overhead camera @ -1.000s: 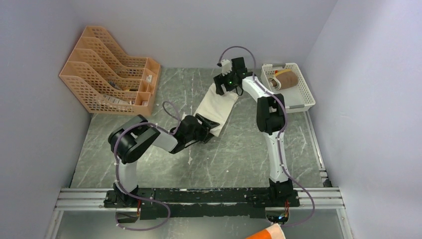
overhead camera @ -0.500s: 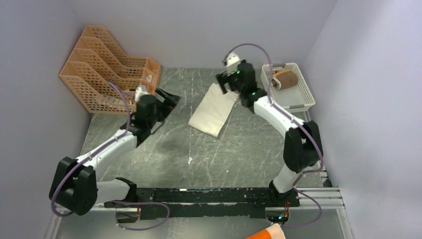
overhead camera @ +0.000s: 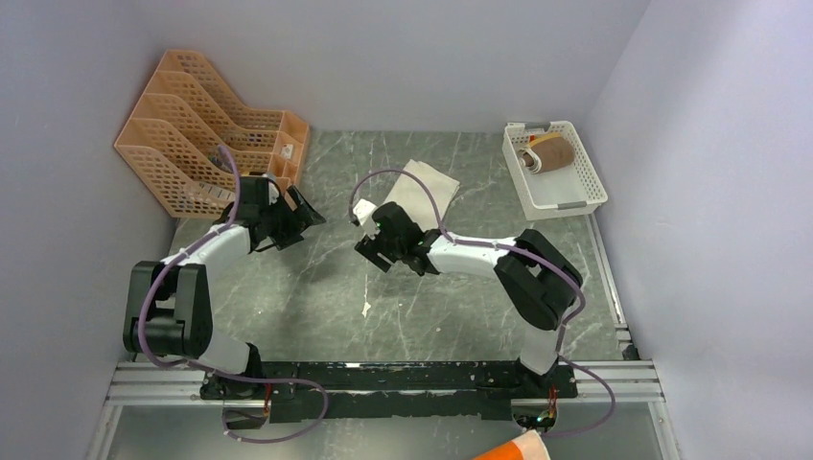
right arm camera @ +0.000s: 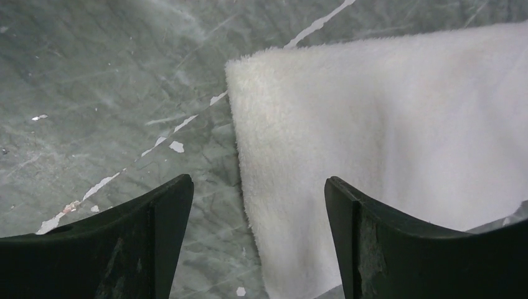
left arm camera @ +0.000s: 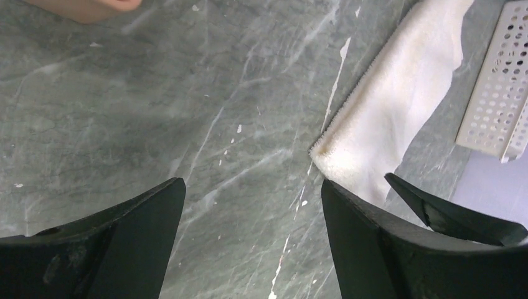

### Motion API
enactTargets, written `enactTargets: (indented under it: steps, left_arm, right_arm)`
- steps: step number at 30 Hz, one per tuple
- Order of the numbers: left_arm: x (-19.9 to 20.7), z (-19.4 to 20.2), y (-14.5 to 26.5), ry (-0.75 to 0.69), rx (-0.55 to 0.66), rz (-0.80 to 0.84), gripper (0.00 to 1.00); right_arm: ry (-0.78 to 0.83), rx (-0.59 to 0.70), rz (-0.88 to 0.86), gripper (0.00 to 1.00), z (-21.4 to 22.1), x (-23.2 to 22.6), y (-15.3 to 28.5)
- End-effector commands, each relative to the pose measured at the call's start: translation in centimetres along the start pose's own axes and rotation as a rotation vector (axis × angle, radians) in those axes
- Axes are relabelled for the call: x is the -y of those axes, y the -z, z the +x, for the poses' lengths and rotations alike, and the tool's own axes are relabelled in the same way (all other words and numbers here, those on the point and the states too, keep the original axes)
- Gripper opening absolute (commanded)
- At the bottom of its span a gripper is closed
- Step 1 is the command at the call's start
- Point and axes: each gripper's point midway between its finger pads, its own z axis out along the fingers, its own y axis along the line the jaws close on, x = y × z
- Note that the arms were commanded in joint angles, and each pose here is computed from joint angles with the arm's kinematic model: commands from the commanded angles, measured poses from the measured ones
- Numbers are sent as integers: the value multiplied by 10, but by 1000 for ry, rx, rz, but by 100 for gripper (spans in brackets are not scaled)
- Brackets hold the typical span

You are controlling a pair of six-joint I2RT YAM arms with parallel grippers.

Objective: Roll the towels
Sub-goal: Roll the towel at the center of the board.

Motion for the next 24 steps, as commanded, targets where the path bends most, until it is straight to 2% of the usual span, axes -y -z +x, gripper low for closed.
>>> enactTargets:
  steps: [1, 13, 16, 18, 19, 24]
  left_arm:
    - [16, -4, 13, -74, -18, 80, 91]
    - [-1, -2, 11, -50, -51, 89, 91]
    - [-1, 1, 9, -53, -68, 103, 90]
    - [0, 4, 7, -51, -74, 116, 89]
    - [1, 4, 7, -49, -78, 125, 88]
    - [4, 12, 4, -46, -104, 168, 85]
  right_arm:
    - [-23, -32, 19, 76, 3, -3, -6]
    - [-52, -139, -12, 47, 31, -18, -20]
    - [-56, -173, -12, 17, 38, -19, -24]
    - [-63, -191, -10, 3, 41, -18, -26]
    - [-69, -200, -11, 0, 42, -18, -28]
    - [-181, -180, -136, 0, 31, -25, -26]
